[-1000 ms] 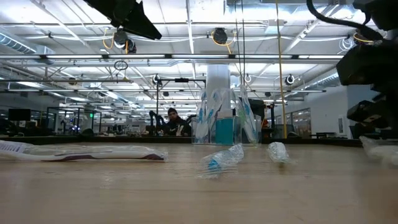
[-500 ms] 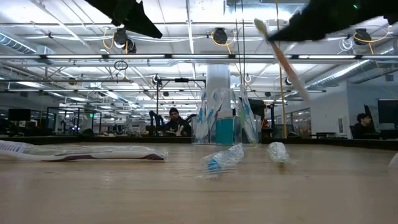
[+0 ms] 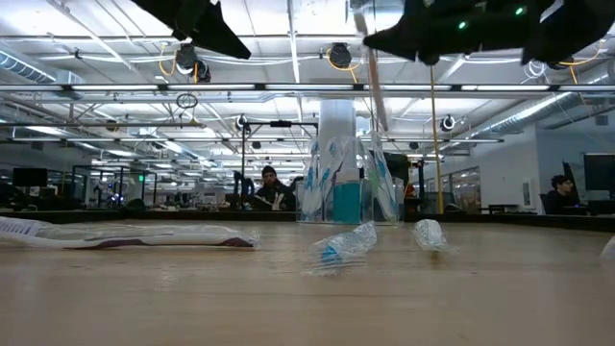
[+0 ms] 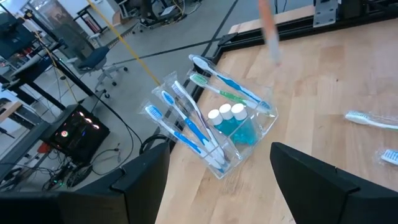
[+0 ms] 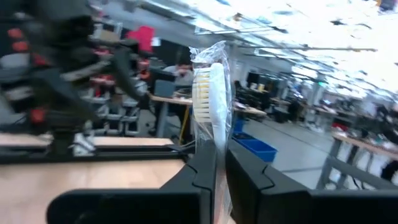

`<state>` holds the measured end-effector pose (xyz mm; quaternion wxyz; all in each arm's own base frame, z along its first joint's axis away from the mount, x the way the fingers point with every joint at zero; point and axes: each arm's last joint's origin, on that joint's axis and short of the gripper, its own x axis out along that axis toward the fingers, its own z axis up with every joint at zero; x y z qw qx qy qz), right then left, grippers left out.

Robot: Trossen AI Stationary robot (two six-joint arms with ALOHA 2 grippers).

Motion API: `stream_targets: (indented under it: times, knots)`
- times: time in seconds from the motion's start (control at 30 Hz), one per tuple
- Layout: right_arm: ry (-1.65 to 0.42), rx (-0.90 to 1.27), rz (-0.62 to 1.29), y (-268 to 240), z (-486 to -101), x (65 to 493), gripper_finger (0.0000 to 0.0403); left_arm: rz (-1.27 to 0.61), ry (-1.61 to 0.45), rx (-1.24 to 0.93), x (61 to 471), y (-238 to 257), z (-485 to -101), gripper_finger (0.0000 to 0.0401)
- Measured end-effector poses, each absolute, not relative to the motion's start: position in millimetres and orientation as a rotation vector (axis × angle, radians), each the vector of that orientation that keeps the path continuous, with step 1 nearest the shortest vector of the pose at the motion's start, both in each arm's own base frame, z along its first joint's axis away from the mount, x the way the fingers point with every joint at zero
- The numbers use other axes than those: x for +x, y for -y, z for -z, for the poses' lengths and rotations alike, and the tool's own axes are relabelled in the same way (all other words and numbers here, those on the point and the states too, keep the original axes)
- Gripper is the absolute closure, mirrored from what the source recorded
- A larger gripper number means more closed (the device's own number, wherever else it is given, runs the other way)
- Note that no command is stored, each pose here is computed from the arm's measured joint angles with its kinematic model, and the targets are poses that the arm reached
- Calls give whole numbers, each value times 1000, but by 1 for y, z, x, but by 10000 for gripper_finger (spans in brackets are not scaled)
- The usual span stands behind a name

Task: Pick & Place toothbrushing station
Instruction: Put the orange toothbrush into the transparent organizer

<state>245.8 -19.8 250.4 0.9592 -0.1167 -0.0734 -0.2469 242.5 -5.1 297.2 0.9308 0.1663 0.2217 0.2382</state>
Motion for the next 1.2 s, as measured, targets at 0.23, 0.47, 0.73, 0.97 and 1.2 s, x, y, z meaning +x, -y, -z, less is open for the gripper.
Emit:
stream_targets:
  times: [0.23, 0.47, 0.73, 0.97, 1.2]
  knots:
    - [161, -120, 653, 51, -219, 264, 391, -488, -453, 337, 243, 5, -297, 121]
    - [92, -56, 862, 72, -197, 266, 390, -488, -453, 337, 243, 5, -297, 121]
    - [-5, 49, 1079, 77, -181, 262, 390, -488, -454, 337, 243, 5, -297, 121]
    - [-37, 152, 1106, 77, -171, 260, 390, -488, -454, 337, 243, 5, -297, 121]
    - [-53, 157, 1109, 77, -168, 260, 388, -488, -455, 338, 242, 5, -297, 121]
